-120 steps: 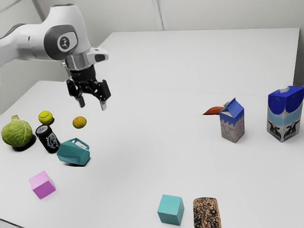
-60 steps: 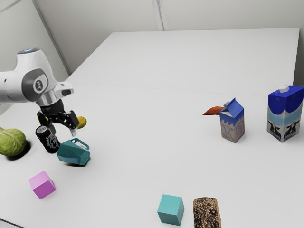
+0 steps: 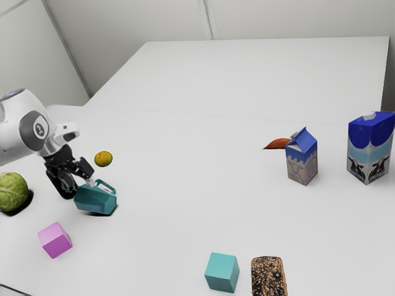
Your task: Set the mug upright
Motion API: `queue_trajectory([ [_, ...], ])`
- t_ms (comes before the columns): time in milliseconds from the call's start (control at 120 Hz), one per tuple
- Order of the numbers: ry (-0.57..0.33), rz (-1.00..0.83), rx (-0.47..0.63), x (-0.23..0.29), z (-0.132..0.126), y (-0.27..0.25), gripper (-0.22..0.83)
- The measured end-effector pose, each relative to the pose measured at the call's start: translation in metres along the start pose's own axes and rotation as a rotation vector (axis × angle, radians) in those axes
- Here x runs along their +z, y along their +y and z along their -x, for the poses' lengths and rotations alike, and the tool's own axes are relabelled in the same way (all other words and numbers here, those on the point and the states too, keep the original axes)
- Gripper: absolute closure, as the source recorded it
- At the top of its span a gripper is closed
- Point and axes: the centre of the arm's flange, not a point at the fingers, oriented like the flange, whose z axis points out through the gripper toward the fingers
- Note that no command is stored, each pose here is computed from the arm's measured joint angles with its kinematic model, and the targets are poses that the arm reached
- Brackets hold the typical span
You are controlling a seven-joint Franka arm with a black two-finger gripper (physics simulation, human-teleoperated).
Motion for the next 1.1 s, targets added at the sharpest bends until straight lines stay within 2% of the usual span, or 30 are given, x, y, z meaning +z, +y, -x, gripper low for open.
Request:
queue_trajectory([
  [275, 0.023, 0.02, 0.086, 0.012, 0.002, -0.013, 0.0],
  [933, 0.087, 0.105, 0.177, 0.026, 0.001, -0.019, 0.0],
  [1100, 0.091, 0.155, 0.19, 0.034, 0.008, -0.012, 0.0],
])
